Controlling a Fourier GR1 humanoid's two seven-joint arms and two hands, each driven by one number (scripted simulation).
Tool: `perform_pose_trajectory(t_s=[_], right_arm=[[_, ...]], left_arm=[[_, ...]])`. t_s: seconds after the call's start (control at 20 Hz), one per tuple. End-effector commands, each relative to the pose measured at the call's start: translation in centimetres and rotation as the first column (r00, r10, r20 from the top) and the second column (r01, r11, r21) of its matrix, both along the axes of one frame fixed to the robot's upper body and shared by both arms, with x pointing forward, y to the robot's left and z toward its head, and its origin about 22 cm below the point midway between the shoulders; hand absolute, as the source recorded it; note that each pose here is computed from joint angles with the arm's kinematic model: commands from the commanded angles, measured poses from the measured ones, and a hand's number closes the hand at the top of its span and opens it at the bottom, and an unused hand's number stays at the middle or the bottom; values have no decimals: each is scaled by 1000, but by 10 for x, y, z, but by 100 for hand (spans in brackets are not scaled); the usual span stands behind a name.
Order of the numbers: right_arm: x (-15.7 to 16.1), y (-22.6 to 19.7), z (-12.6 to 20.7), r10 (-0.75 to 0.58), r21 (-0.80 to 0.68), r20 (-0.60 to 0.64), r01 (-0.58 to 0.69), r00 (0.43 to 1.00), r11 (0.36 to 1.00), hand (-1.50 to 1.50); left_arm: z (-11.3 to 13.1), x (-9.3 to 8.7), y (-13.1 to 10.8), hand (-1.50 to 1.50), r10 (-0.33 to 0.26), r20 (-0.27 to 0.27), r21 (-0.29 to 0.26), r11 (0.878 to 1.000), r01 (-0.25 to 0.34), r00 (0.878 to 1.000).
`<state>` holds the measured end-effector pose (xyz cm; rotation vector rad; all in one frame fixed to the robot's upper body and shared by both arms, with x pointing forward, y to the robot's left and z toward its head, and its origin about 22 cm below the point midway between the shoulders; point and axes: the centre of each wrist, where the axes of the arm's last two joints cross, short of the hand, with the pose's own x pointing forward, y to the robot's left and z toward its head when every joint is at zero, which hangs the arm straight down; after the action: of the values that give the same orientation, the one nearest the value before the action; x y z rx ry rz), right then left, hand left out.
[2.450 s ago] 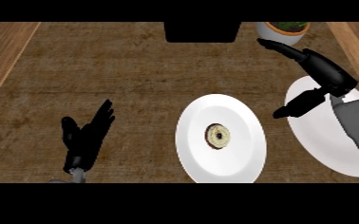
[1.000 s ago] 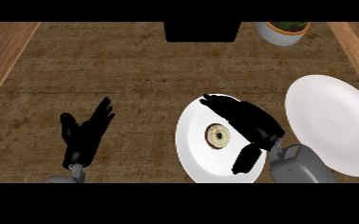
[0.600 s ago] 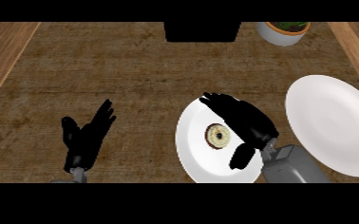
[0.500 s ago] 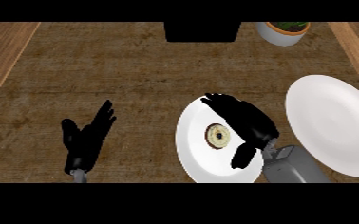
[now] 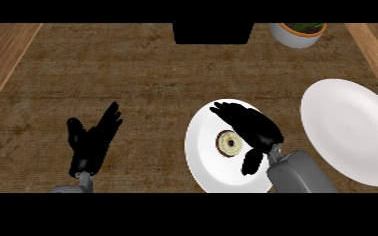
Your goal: Pick the cupcake from the plate and place it in the plate
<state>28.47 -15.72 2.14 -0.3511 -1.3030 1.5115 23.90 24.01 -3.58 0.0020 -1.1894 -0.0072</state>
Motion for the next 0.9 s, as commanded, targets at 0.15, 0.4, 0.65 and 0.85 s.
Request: perform_pose_trajectory(t_s=[0.15,0.4,0.65,0.85], right_arm=[[-3,26,-10,113,-88,46,-109,992,990,150],[-6,11,-27,116,-91,91,-107,989,990,150],[29,25,-9,-324,-64,124,334,938,940,150],[37,-17,-15,-773,-50,105,779,626,625,150]], left_arm=[[-2,-7,-4,0,5,-7,4,1000,-5,1000],[5,1,14,0,-20,-9,15,1000,21,1000],[-3,-7,5,0,1,-15,3,1000,-1,1000],[-1,-7,8,0,39,-8,3,999,-39,999]])
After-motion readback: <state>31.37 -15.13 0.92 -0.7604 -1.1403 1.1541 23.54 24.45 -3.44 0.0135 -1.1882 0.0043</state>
